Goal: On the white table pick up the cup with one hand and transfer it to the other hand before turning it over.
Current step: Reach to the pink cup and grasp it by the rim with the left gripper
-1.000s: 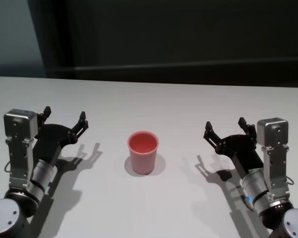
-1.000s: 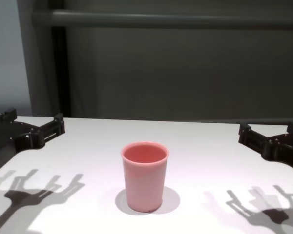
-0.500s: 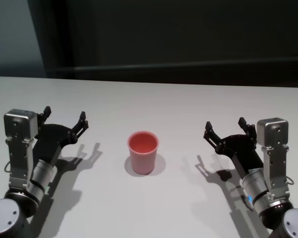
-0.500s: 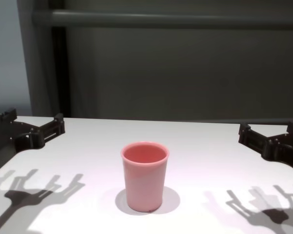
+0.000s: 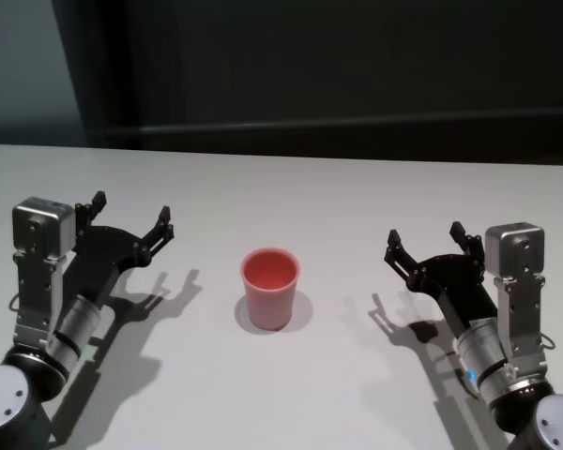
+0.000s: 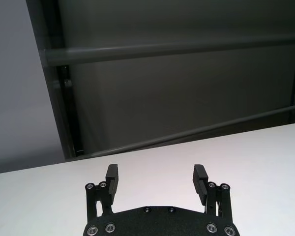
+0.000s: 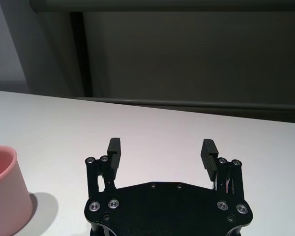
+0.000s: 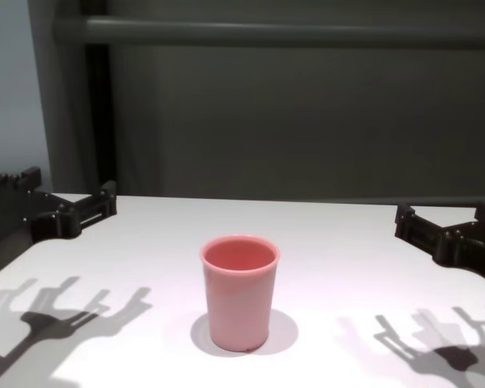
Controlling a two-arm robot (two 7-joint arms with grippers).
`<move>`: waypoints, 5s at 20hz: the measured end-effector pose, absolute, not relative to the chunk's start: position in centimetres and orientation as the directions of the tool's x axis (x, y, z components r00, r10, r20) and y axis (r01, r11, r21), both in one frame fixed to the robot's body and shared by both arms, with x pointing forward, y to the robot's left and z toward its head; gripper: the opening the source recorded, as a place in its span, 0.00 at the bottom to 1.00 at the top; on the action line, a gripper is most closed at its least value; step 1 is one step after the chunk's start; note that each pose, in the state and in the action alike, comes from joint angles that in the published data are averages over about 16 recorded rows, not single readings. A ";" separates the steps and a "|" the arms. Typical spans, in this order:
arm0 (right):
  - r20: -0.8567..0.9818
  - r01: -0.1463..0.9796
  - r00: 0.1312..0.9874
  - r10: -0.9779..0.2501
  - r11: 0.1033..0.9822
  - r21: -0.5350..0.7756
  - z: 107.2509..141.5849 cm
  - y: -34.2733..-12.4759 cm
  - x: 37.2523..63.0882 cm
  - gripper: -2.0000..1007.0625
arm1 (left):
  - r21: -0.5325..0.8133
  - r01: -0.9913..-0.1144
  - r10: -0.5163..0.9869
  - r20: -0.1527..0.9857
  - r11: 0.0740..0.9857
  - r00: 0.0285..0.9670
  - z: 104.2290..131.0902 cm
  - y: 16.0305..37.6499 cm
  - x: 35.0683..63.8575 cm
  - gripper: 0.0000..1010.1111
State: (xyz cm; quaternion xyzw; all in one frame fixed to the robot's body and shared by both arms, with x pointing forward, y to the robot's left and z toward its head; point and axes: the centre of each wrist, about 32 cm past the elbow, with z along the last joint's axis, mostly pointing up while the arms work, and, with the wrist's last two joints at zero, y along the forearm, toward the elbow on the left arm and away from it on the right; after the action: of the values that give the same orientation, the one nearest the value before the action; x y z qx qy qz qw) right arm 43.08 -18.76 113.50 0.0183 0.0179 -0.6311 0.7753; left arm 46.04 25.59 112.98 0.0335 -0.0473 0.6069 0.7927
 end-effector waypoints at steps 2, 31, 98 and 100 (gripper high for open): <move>-0.051 0.979 0.203 -0.978 0.203 0.006 113.5 -18.8 43.1 1.00 | -0.007 -0.959 0.951 0.131 0.284 0.281 113.3 25.9 46.3 0.99; -0.051 0.979 0.203 -0.978 0.203 0.006 113.5 -18.8 43.1 1.00 | 0.256 -0.629 0.410 0.571 0.734 0.711 124.3 32.8 50.8 0.99; -0.051 0.979 0.203 -0.978 0.203 0.006 113.5 -18.8 43.1 1.00 | 0.856 -0.030 -0.697 0.440 0.516 0.567 134.9 22.5 61.0 0.99; -0.051 0.979 0.203 -0.978 0.203 0.006 113.5 -18.8 43.1 1.00 | 0.862 -0.036 -0.704 0.437 0.506 0.560 134.8 22.2 61.1 0.99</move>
State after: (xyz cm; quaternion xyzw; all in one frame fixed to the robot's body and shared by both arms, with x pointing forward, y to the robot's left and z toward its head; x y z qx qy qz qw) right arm 43.08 -18.76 113.50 0.0183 0.0179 -0.6311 0.7753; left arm 61.09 22.25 134.82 0.4460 -0.4149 -0.2189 0.7623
